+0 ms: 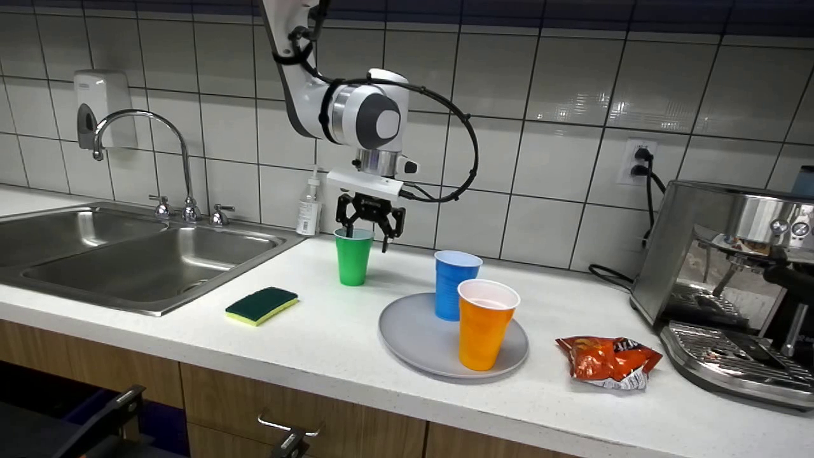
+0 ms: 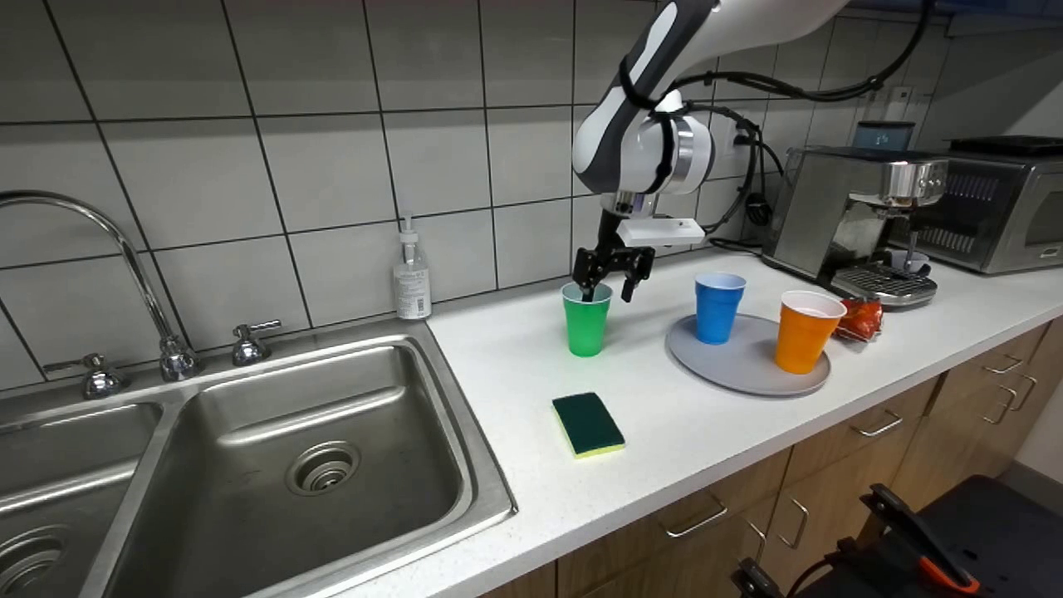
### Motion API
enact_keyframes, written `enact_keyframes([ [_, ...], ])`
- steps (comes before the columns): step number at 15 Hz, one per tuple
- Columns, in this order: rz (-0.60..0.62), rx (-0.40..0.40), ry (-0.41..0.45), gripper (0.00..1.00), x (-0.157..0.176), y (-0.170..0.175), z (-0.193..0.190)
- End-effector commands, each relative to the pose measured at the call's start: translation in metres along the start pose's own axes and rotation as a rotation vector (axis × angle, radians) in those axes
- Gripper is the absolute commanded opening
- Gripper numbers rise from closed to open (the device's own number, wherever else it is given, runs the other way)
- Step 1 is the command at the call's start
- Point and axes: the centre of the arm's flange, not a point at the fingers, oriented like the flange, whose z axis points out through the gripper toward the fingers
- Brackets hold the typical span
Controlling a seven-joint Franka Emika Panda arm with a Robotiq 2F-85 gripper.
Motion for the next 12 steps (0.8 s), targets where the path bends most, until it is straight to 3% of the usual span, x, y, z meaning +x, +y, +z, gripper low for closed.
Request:
enact_keyframes([
  [1, 0.006, -0.006, -0.012, 0.58, -0.008, -0.002, -0.014],
  [8, -0.008, -0.001, -0.01, 0.03, -0.015, -0.002, -0.02],
  [12, -0.011, 0.002, -0.015, 0.0, -0.018, -0.001, -0.024],
])
